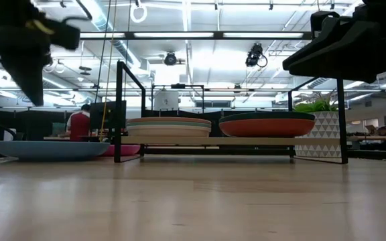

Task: Place and stack plates onto a shelf
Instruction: Stack the blue plate on top of the dark green plate on the shelf

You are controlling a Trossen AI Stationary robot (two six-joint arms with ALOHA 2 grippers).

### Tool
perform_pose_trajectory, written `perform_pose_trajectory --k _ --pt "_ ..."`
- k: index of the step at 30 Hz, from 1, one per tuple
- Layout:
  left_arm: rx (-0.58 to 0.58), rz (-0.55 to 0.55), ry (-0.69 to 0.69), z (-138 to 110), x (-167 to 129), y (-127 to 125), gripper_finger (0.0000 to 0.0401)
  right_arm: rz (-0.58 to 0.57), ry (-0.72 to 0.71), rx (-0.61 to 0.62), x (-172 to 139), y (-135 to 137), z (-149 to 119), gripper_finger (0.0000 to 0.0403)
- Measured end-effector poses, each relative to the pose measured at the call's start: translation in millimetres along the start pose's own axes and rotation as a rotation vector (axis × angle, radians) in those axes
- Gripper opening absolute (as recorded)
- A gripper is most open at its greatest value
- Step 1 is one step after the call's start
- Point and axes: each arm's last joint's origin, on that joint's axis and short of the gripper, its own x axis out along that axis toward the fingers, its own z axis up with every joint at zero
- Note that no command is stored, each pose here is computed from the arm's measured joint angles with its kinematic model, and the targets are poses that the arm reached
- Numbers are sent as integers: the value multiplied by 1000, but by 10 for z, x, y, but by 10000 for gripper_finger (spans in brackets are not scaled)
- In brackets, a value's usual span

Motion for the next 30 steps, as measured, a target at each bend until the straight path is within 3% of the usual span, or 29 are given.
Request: perform_pose_trajectory --k 10,20,30 --pt "10 11 34 -19 330 105 142 1 0 0 1 0 -1 78" --pt "23 -60 58 -111 580 129 142 2 0 1 1 0 0 78" --pt "40 -70 77 -180 670 157 134 1 0 1 1 0 -1 78"
